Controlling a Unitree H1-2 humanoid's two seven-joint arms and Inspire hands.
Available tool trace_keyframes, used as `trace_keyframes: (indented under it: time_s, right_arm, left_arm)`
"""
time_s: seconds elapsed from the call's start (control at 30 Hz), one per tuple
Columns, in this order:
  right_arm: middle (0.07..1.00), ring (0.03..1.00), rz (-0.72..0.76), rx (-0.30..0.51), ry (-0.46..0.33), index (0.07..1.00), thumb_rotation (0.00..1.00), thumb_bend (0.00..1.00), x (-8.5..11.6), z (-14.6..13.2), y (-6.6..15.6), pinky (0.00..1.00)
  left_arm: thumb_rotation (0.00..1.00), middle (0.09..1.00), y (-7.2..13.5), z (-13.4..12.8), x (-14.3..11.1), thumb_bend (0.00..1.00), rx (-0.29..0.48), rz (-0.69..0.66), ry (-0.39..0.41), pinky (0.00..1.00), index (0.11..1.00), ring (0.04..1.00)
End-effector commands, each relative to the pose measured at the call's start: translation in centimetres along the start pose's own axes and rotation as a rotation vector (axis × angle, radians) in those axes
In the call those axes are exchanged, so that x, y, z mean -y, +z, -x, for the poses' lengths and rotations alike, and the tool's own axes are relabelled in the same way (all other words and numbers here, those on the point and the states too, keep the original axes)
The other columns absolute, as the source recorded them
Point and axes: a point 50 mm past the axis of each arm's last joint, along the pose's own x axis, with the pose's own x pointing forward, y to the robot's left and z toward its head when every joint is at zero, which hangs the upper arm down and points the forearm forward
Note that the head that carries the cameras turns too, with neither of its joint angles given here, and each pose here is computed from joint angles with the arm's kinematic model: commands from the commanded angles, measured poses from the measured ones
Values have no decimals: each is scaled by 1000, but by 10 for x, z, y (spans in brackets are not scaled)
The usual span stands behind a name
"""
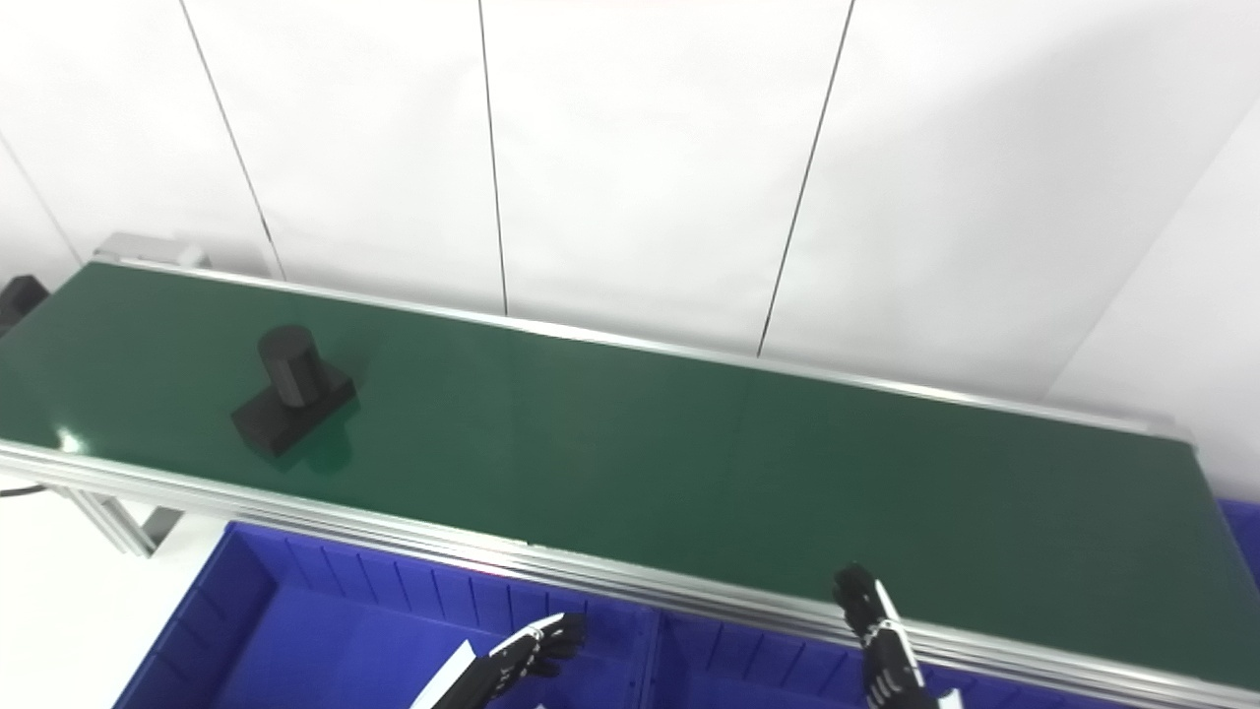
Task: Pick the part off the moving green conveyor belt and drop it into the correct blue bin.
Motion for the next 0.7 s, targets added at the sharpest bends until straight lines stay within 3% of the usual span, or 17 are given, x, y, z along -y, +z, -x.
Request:
trace_keyframes:
  time_s: [0.0, 0.17, 0.37, 0.47, 0.63, 0.67]
  right_arm:
    - [899, 895, 20, 133, 15, 920, 443, 936, 7, -15, 20, 885]
    - [898, 891, 66, 196, 27, 915, 478, 965, 17, -37, 39, 862]
    - [913, 914, 72, 225, 27, 927, 455, 925, 20, -57, 54, 914]
    - [895, 903, 85, 237, 35, 926, 435, 907, 21, -68, 60, 893]
    - [904, 912, 127, 245, 79, 936, 427, 888, 22, -88, 64, 907]
    - [912, 921, 148, 244, 93, 938, 440, 879, 22, -93, 65, 911]
  left_arm:
    - [355, 870, 8, -9, -2, 928, 62, 18, 27, 799, 882, 847]
    - [351, 873, 8, -12, 1, 931, 61, 17, 36, 799, 880, 849]
    - [385, 874, 6, -15, 2, 916, 55, 15, 37, 801, 883, 851]
    - [458, 878, 5, -15, 3, 849, 49, 22, 38, 801, 886, 854]
    - [531, 880, 3, -16, 3, 819, 45, 22, 13, 801, 887, 854]
    - [598, 887, 3, -16, 3, 836, 47, 15, 0, 818, 897, 865]
